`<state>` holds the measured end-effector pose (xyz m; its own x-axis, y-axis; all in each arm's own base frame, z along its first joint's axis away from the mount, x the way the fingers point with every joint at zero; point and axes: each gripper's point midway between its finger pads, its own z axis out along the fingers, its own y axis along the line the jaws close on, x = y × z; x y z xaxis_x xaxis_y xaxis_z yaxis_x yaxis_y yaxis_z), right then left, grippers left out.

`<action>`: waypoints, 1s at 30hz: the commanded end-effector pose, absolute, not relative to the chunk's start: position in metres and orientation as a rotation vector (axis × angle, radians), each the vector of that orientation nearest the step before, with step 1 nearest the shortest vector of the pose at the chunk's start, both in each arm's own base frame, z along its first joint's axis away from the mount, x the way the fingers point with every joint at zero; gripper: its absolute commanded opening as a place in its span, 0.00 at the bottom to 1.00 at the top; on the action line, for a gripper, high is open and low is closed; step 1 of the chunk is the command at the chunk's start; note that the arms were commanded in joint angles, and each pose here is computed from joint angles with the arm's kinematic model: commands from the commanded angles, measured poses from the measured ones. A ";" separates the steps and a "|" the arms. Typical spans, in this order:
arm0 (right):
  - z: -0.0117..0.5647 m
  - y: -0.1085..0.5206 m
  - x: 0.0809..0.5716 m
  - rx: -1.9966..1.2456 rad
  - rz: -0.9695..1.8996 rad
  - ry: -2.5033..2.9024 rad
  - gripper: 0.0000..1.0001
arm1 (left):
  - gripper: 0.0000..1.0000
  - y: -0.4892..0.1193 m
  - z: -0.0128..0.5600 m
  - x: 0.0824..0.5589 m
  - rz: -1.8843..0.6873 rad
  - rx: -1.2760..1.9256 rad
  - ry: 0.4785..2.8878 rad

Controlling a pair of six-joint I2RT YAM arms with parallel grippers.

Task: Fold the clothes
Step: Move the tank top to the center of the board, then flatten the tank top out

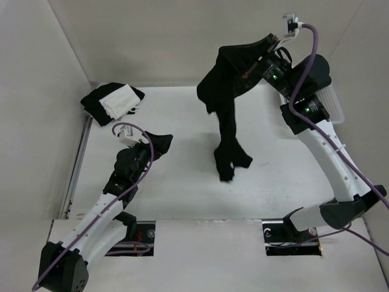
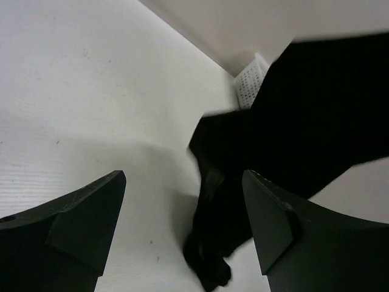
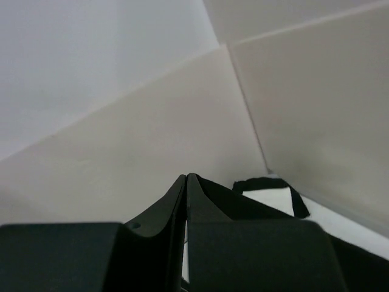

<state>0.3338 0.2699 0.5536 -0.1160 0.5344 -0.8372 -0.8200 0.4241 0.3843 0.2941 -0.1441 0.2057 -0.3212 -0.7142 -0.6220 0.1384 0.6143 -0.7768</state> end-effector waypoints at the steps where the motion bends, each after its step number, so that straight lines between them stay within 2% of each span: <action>1: 0.521 0.310 0.322 -0.498 1.188 1.374 0.04 | 0.77 -0.145 0.261 0.292 -1.008 -0.452 1.530; 5: 0.440 0.366 0.313 -0.628 1.237 1.589 0.04 | 0.76 -0.123 0.267 0.282 -0.991 -0.531 1.449; 11: 0.274 0.439 0.287 -0.705 1.281 1.958 0.02 | 0.76 -0.094 0.270 0.273 -0.901 -0.595 1.415; 13: 0.235 0.450 0.267 -0.663 1.281 2.020 0.04 | 0.76 -0.090 0.260 0.275 -0.863 -0.607 1.451; 17: 0.199 0.442 0.215 -0.618 1.286 2.077 0.07 | 0.76 -0.078 0.220 0.282 -0.754 -0.649 1.554; 18: 0.196 0.430 0.208 -0.582 1.267 2.078 0.10 | 0.76 -0.073 0.205 0.284 -0.717 -0.667 1.591; 19: 0.194 0.417 0.202 -0.543 1.249 2.080 0.19 | 0.76 -0.070 0.192 0.287 -0.690 -0.686 1.622; 21: 0.193 0.392 0.194 -0.476 1.229 2.076 0.49 | 0.76 -0.067 0.170 0.292 -0.651 -0.713 1.677; 22: 0.190 0.380 0.191 -0.449 1.210 2.082 0.57 | 0.75 -0.067 0.162 0.295 -0.639 -0.721 1.698; 24: 0.178 0.356 0.193 -0.346 1.160 2.091 0.60 | 0.75 -0.071 0.154 0.302 -0.625 -0.716 1.713; 30: 0.107 0.285 0.263 0.080 0.891 2.160 0.59 | 0.74 -0.125 0.142 0.338 -0.649 -0.559 1.808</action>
<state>0.2113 0.3281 0.1627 -0.7082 0.1631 -0.6869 -0.4726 0.6133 0.6329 0.3055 -0.0892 0.1146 -0.3156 -0.7042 -0.6360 -0.2021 0.7047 -0.6801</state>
